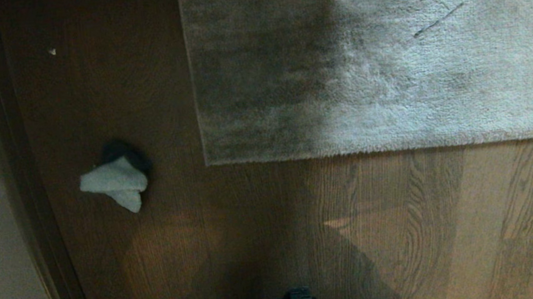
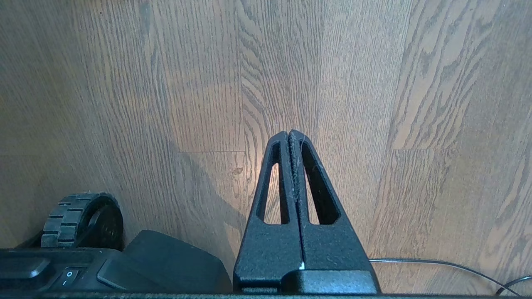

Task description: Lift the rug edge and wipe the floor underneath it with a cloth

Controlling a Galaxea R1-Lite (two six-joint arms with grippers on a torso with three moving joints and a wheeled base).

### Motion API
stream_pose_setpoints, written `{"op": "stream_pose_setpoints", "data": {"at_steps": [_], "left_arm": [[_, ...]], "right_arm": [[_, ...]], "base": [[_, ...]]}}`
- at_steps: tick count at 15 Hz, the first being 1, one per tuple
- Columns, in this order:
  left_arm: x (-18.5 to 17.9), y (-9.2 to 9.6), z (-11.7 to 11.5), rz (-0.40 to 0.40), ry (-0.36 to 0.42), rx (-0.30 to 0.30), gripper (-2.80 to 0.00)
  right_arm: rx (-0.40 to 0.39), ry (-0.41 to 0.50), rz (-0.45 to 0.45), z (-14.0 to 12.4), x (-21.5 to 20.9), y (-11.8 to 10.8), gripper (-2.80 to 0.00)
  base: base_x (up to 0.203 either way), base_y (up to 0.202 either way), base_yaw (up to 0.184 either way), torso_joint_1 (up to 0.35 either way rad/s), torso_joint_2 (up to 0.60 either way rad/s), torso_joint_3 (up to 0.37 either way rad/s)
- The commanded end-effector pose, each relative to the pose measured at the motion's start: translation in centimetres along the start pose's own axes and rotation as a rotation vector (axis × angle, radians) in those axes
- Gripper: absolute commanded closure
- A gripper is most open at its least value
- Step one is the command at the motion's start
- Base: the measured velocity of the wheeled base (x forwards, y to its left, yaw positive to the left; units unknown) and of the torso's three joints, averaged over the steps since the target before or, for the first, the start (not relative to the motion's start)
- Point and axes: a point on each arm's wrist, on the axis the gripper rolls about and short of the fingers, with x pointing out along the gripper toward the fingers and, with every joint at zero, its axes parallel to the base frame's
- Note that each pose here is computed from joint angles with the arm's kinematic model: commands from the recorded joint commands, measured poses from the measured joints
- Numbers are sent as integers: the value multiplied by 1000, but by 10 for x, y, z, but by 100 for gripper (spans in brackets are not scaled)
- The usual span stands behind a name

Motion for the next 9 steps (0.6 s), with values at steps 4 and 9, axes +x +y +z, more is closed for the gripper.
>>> {"op": "stream_pose_setpoints", "data": {"at_steps": [4,9], "left_arm": [[-1,0,0,0,-8,0,0],[-1,0,0,0,-8,0,0]], "right_arm": [[-1,1,0,0,0,0,0],[-1,1,0,0,0,0,0]], "base": [[0,0,0,0,0,0],[0,0,0,0,0,0]]}}
